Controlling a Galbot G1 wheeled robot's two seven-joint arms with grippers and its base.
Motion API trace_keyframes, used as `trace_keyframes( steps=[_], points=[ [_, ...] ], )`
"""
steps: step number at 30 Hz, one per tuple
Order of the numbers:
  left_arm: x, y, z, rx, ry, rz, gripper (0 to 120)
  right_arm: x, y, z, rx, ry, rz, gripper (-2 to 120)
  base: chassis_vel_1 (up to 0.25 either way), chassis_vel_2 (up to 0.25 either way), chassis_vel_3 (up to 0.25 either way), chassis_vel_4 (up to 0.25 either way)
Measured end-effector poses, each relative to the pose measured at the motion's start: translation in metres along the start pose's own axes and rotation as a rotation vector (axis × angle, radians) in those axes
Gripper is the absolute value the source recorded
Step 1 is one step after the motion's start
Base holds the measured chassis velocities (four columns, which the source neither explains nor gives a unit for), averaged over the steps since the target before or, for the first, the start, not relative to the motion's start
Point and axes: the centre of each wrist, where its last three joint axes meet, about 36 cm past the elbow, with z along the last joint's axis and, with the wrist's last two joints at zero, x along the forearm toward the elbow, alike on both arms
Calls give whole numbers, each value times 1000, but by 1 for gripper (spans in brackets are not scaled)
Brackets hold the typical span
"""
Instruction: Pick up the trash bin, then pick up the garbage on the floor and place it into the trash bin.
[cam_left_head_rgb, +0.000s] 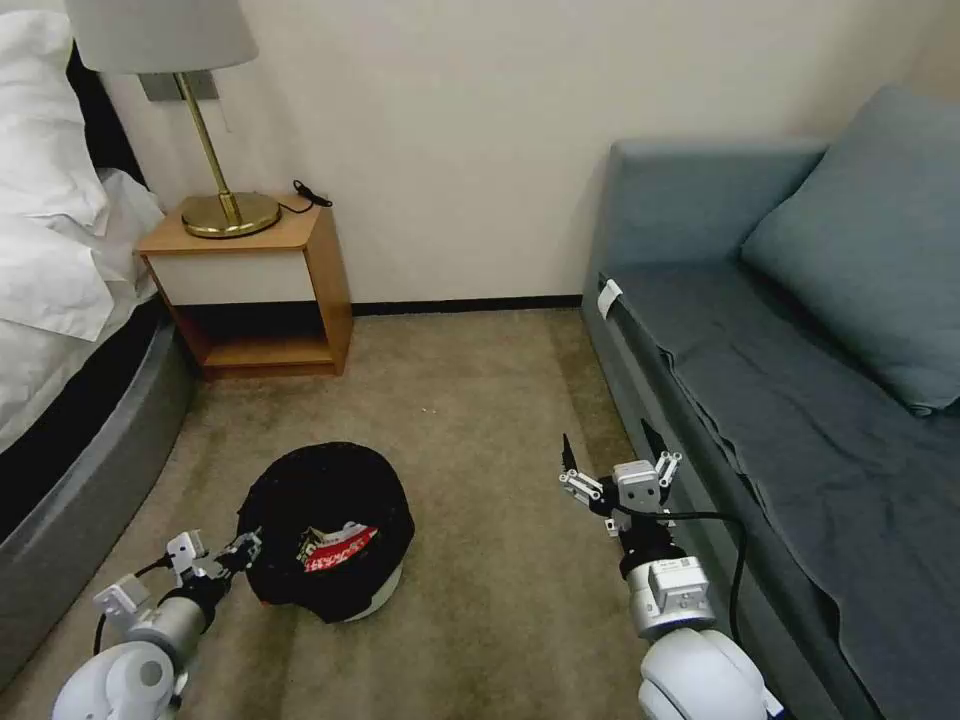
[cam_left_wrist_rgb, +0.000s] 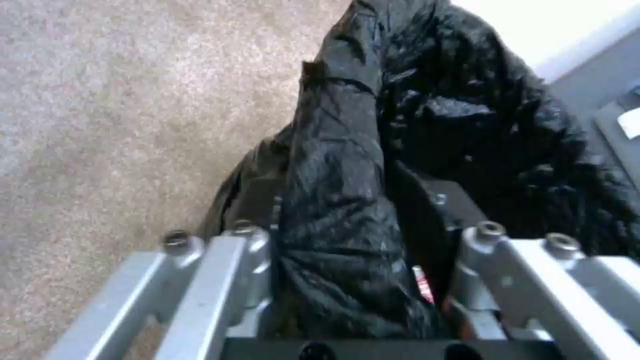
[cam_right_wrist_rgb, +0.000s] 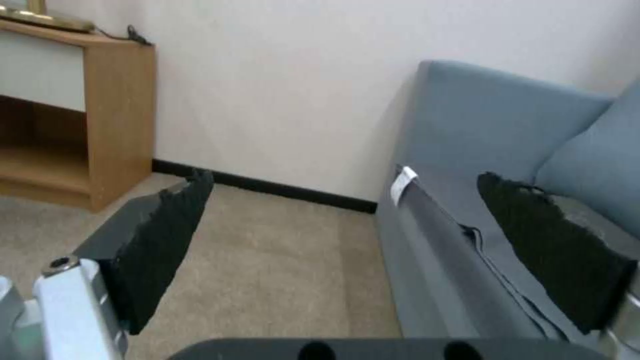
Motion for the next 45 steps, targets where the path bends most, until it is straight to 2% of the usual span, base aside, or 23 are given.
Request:
trace_keyframes(
  steps=[1, 3, 5, 8, 9, 11, 15, 16, 19, 20, 22, 23, 24, 25, 27, 28, 31, 32, 35, 40, 41, 42, 45],
  points=[
    [0, -2, -1, -4, -4, 4, 52, 0, 0, 0, -1, -1, 1, 100, 0, 0, 0, 0],
    [0, -3, -2, -7, -8, 5, 55, 1, -1, 0, -1, -1, 2, 100, 0, 0, 0, 0],
    [3, -7, -7, -22, -26, 13, 67, 1, 0, 0, -5, -1, 4, 100, 0, 0, 0, 0],
    [5, -8, -9, -33, -34, 13, 72, 0, 0, -1, -6, -2, 5, 100, 0, 0, 0, 0],
    [10, -9, -14, -66, -55, 8, 82, -1, -1, -2, -7, -6, 7, 100, 0, 0, 0, 0],
    [12, -9, -17, -84, -65, 5, 84, -2, -2, -2, -7, -9, 7, 100, 0, 0, 0, 0],
    [28, -16, -35, -163, -130, 15, 99, -4, -4, -3, -9, -11, 12, 100, 0, 0, 0, 0],
    [28, -16, -35, -163, -130, 15, 99, -4, -4, -3, -9, -11, 12, 100, 0, 0, 0, 0],
    [39, -20, -46, -246, -208, 51, 100, -3, -2, -2, -20, -4, 21, 100, 0, 0, 0, 0],
    [39, -20, -46, -246, -208, 51, 100, -3, -2, -2, -20, -4, 21, 100, 0, 0, 0, 0],
    [42, -21, -47, -347, -276, 91, 100, -2, 1, -2, -39, 1, 37, 100, 0, 0, 0, 0],
    [43, -21, -44, -396, -306, 114, 100, -1, 3, -3, -52, 3, 48, 100, 0, 0, 0, 0],
    [43, -21, -44, -396, -306, 114, 100, -1, 3, -3, -52, 3, 48, 100, 0, 0, 0, 0],
    [42, -21, -39, -430, -333, 139, 100, 0, 5, -2, -62, 5, 60, 100, 0, 0, 0, 0],
    [41, -24, -28, -450, -374, 169, 100, 3, 7, -1, -74, 10, 77, 100, 0, 0, 0, 0],
    [41, -24, -28, -450, -374, 169, 100, 3, 7, -1, -74, 10, 77, 100, 0, 0, 0, 0],
    [41, -35, -8, -450, -444, 202, 100, 10, 10, 1, -78, 18, 94, 100, 0, 0, 0, 0],
    [41, -35, -8, -450, -444, 202, 100, 10, 10, 1, -78, 18, 94, 100, 0, 0, 0, 0],
    [49, -51, 11, -435, -490, 208, 100, 17, 14, 2, -73, 22, 109, 100, 0, 0, 0, 0],
    [66, -64, 27, -435, -495, 186, 100, 26, 16, 3, -53, 23, 121, 100, 0, 0, 0, 0],
    [74, -68, 35, -431, -485, 176, 100, 31, 17, 3, -46, 25, 129, 100, 0, 0, 0, 0],
    [74, -68, 35, -431, -485, 176, 100, 31, 17, 3, -46, 25, 129, 100, 0, 0, 0, 0],
    [92, -74, 47, -415, -457, 142, 100, 38, 16, 3, -27, 27, 145, 100, 0, 0, 0, 0]
  ],
)
